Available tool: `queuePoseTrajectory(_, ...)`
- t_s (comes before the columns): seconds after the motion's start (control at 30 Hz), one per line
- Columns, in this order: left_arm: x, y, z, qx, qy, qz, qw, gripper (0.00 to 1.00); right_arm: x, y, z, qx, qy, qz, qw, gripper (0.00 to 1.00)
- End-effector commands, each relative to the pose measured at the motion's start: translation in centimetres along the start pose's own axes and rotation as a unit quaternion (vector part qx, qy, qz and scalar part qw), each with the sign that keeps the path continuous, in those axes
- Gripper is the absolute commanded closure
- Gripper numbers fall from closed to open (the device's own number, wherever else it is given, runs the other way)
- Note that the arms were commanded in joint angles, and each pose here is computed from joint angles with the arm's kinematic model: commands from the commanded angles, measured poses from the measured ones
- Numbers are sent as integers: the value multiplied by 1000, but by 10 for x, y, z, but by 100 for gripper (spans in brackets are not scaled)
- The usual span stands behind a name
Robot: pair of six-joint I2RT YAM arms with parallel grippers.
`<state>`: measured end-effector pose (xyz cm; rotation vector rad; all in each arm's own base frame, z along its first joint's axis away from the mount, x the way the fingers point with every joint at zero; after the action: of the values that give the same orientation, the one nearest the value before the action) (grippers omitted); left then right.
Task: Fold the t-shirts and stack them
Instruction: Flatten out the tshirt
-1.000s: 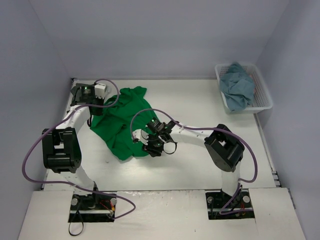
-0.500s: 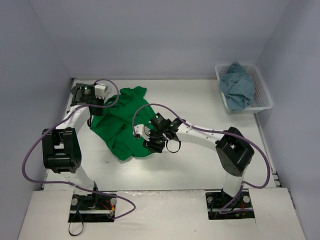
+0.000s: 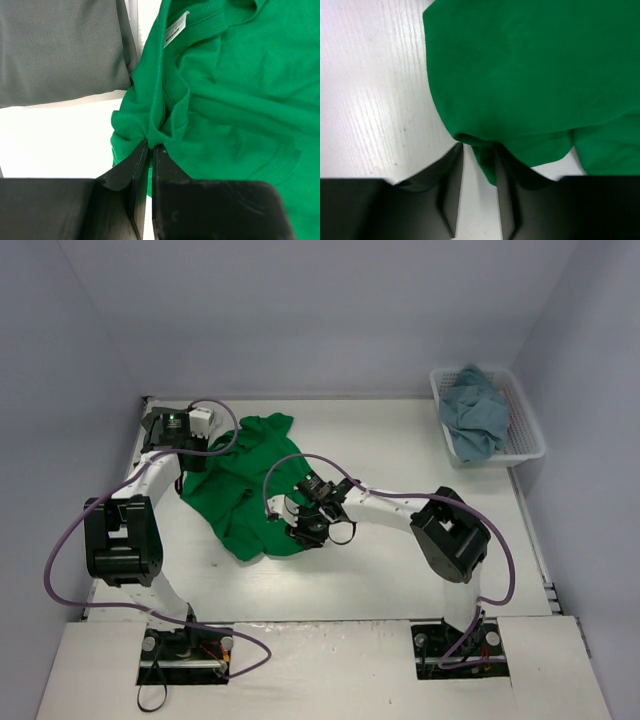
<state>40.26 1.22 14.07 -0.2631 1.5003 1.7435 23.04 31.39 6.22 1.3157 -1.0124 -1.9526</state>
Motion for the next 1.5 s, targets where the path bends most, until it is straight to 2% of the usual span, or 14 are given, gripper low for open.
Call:
queuePoseTrajectory(0.0, -27, 23, 15, -28, 6, -59, 998, 100, -17, 4, 5, -10, 11, -20, 1000, 79)
queuePoseTrajectory(0.03, -27, 23, 15, -27, 6, -58, 998, 100, -16, 3, 5, -9, 10, -18, 1000, 90)
queuePoseTrajectory(0.13, -25, 24, 15, -27, 8, -59, 998, 100, -11, 6, 1, 0, 8, -18, 1000, 100)
queuePoseTrajectory(0.6, -17, 26, 15, -22, 14, -54, 998, 100, 15, 65, -83, 103, -43, -48, 993, 100)
queuePoseTrajectory(0.87, -17, 31, -1, 35, 20, -61, 997, 100, 24, 94, -147, 181, -85, -59, 978, 100)
queuePoseTrajectory(1.07, -19, 39, -32, 149, 18, -85, 985, 100, 29, 128, -231, 313, -176, -73, 930, 100)
queuePoseTrajectory(1.13, -18, 43, -46, 206, 14, -93, 974, 100, 36, 138, -257, 381, -203, -67, 899, 100)
queuePoseTrajectory(1.2, -16, 45, -55, 240, 11, -97, 966, 100, 41, 145, -272, 418, -234, -68, 875, 100)
queuePoseTrajectory(1.27, -12, 48, -67, 284, 15, -98, 954, 100, 46, 147, -279, 432, -248, -63, 865, 100)
queuePoseTrajectory(1.3, -11, 48, -70, 296, 12, -98, 950, 100, 47, 148, -278, 435, -251, -63, 863, 91)
queuePoseTrajectory(1.33, -6, 48, -75, 314, 15, -90, 945, 100, 45, 150, -276, 436, -259, -70, 859, 90)
queuePoseTrajectory(1.4, -4, 50, -81, 340, 13, -93, 936, 100, 48, 153, -271, 442, -267, -69, 853, 70)
queuePoseTrajectory(1.47, 3, 50, -87, 355, 16, -88, 931, 100, 37, 168, -257, 433, -263, -97, 856, 62)
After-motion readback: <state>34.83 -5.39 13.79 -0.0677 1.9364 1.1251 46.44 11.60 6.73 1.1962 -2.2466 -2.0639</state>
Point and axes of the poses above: each gripper's point midway between its finger pads, its own y axis back along the fingers, its own z axis along the line the jaws close on, x = y × z, the point moved 5 cm from there along y, back along the fingers, and after that the axes turned 15 degrees about -y, right-handed, at the moved point
